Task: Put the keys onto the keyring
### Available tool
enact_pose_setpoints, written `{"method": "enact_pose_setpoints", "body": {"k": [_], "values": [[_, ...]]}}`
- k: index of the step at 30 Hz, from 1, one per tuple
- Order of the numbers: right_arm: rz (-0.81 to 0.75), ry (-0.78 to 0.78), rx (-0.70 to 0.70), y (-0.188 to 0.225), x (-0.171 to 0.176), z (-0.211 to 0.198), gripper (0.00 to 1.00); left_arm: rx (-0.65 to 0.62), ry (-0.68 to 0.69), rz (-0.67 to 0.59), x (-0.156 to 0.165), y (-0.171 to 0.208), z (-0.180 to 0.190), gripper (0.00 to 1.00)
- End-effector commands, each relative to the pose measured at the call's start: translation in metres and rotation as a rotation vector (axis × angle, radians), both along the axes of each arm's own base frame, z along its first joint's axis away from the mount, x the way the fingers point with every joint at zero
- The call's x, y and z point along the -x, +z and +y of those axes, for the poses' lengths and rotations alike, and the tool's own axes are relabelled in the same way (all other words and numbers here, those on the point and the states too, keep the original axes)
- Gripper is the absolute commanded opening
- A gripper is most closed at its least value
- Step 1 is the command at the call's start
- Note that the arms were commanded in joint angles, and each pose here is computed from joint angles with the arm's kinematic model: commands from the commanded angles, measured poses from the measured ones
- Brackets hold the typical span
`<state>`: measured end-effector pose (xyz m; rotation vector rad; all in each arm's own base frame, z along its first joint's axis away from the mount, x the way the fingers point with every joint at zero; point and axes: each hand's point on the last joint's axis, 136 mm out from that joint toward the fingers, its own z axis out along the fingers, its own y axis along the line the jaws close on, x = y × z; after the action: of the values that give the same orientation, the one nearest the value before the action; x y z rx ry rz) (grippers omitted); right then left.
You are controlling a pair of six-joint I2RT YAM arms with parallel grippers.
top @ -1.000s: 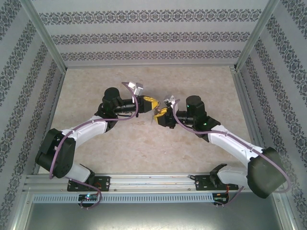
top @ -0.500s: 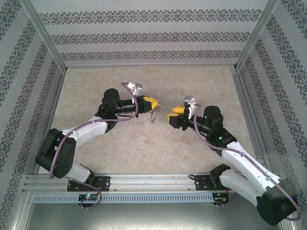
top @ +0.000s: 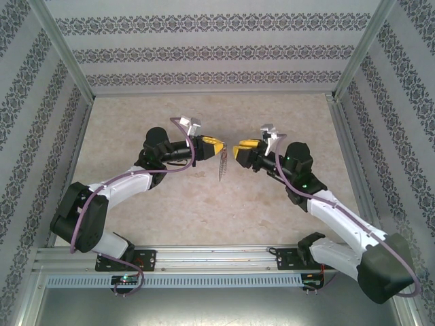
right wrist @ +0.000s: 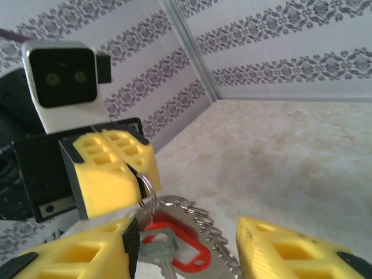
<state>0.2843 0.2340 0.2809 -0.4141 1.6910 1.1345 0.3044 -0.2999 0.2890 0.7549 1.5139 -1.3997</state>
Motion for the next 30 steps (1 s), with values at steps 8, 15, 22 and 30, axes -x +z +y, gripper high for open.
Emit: {"method": "enact_pose_setpoints", "body": {"k": [8, 15, 22, 30], "values": [[-0.040, 0.135, -0.132, 0.036, 0.000, 0.020, 0.43, 0.062, -0.015, -0.066, 0.006, 0.022, -0.002, 0.00], [-0.040, 0.169, -0.134, 0.035, 0.003, 0.026, 0.36, 0.062, -0.020, -0.064, 0.005, 0.023, -0.004, 0.00], [-0.031, 0.200, -0.133, 0.033, 0.004, 0.033, 0.32, 0.063, -0.022, -0.066, 0.005, 0.025, -0.004, 0.00], [-0.034, 0.212, -0.132, 0.034, 0.004, 0.035, 0.17, 0.060, -0.024, -0.066, 0.006, 0.025, -0.005, 0.00]]}}
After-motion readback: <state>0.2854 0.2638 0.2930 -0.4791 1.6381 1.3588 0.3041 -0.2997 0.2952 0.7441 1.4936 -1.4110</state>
